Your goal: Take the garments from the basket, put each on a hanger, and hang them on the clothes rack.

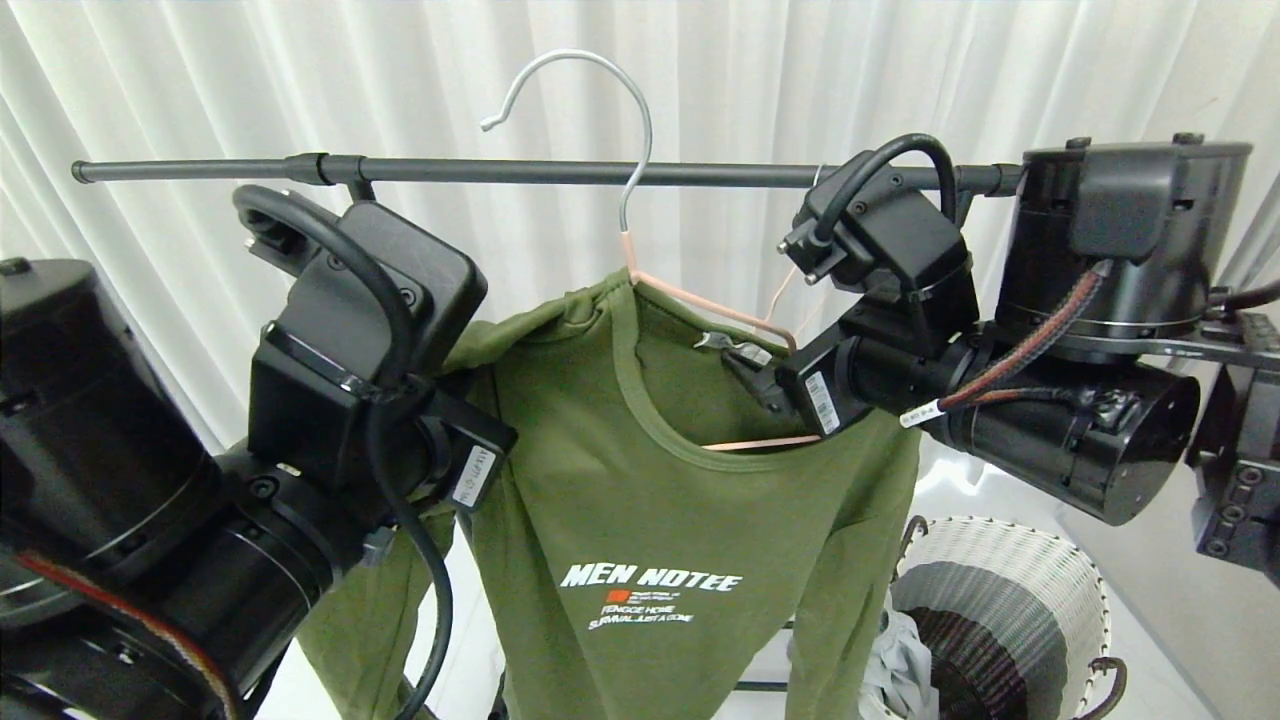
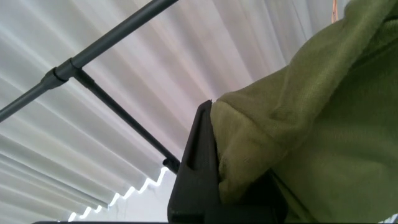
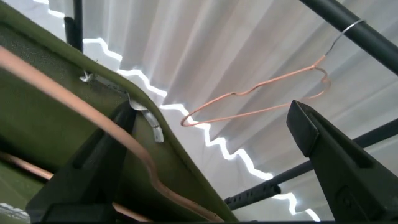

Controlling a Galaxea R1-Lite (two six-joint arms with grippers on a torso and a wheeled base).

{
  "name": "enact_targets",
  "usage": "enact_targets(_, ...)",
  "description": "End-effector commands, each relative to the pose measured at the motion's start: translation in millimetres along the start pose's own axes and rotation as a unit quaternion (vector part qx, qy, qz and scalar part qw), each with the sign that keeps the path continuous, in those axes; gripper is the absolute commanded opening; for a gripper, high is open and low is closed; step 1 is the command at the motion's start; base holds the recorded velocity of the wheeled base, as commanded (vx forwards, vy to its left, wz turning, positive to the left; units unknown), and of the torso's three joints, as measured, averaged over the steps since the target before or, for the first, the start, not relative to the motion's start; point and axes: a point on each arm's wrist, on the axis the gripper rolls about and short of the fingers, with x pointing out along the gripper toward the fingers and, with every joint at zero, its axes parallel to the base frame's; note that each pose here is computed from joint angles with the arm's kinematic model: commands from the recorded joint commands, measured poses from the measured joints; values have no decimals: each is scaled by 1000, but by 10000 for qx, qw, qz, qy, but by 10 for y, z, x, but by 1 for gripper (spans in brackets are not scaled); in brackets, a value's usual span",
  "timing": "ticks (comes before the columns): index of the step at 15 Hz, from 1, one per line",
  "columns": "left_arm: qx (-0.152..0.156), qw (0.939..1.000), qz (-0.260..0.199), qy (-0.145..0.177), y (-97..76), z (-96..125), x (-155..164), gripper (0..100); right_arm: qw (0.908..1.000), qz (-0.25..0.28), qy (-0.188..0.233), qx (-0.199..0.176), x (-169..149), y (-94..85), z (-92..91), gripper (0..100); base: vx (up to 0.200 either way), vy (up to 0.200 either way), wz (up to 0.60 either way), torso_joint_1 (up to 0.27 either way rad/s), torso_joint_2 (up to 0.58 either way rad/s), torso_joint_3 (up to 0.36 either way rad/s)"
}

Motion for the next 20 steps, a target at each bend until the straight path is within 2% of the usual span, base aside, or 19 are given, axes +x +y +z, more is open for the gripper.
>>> enact_targets(1, 20, 10000, -17, 24, -22, -6, 19, 0, 9999, 77, -35, -69, -18, 40, 16, 100, 0, 0, 0, 0, 0, 0)
enact_targets(4, 20, 10000, -17, 24, -22, -6, 19, 0, 9998, 175, -77, -95, -47, 98, 34, 100, 0, 0, 0, 0, 0, 0)
enact_targets(5, 20, 10000, -17, 24, -22, -6, 19, 0, 9998, 178, -71, -98, -47, 98, 32, 0, 0, 0, 0, 0, 0, 0)
enact_targets(16, 36, 10000, -17, 24, -20, -8, 16, 0, 9998, 120, -117, -85, -81, 69, 63, 0, 0, 0, 0, 0, 0, 0)
enact_targets(17, 7, 10000, -7, 9, -14, -1, 13, 100, 9998, 107, -127, -79, -90, 62, 69, 0, 0, 0, 0, 0, 0, 0)
enact_targets(20, -19, 10000, 45, 14, 31, -25, -25, 100, 9997, 45, -201, -136, -160, -6, 103, 0, 0, 0, 0, 0, 0, 0)
